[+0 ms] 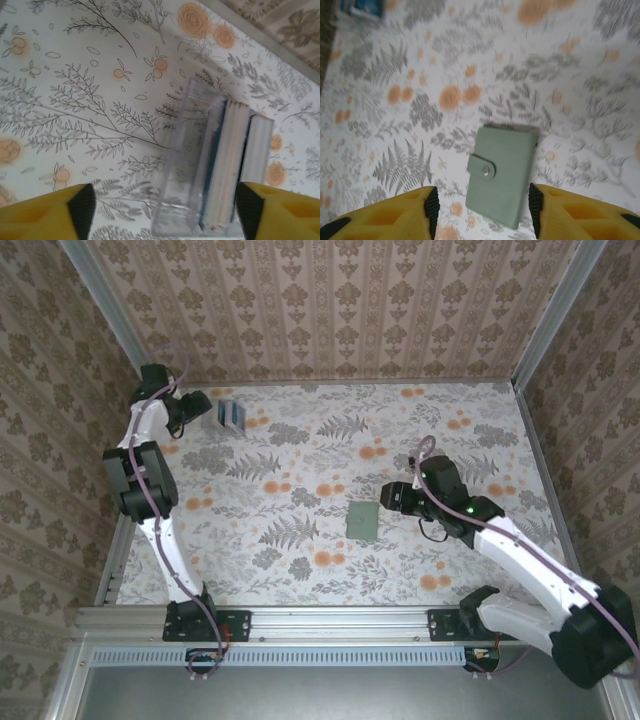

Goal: Put the credit cards into the card holder

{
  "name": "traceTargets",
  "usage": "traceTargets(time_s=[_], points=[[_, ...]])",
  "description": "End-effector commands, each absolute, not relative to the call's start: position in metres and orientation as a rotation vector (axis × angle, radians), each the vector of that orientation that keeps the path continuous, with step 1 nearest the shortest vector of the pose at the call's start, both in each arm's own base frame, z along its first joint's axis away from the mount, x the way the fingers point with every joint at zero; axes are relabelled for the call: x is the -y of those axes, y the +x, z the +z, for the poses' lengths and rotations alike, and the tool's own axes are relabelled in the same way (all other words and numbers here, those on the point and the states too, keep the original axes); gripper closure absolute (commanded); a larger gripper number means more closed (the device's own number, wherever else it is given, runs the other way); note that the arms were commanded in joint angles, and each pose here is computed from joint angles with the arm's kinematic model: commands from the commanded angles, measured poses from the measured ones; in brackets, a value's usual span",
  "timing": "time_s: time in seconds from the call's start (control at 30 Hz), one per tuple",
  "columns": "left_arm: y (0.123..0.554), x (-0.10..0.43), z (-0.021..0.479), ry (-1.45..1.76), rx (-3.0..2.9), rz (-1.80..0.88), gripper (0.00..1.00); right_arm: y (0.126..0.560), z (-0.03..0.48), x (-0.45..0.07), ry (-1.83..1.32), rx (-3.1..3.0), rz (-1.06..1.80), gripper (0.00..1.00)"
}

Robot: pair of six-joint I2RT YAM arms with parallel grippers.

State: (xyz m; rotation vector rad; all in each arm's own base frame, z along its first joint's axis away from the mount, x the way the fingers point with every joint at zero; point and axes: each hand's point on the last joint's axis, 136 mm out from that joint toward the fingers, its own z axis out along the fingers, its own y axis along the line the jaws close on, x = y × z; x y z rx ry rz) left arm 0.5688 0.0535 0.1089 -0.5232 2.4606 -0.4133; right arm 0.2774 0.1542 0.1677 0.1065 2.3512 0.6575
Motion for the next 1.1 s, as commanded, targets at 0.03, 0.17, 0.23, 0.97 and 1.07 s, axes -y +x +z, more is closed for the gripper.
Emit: traceTargets(time_s=[0.03, 0.17, 0.23, 0.97, 1.07], points=[[0.570, -0.061, 0.092, -0.598, -2.459, -0.633, 0.38, 0.274, 0.180, -0.128, 0.122, -2.274, 0.526, 0.44], [0.570, -0.060, 0.086, -0.581, -2.451, -0.672, 0.39, 0.268, 0.187, -0.122, 0.132, -2.230, 0.526, 0.43], [0.570, -0.057, 0.084, -0.544, -2.469, -0.667, 0.39, 0.266, 0.187, -0.119, 0.154, -2.222, 0.531, 0.43], [0.567, -0.024, 0.062, -0.397, -2.570, -0.666, 0.94, 0.254, 0.191, -0.123, 0.156, -2.207, 0.606, 0.45], [0.564, -0.007, 0.066, -0.359, -2.575, -0.685, 1.00, 0.257, 0.189, -0.121, 0.167, -2.200, 0.600, 0.44]])
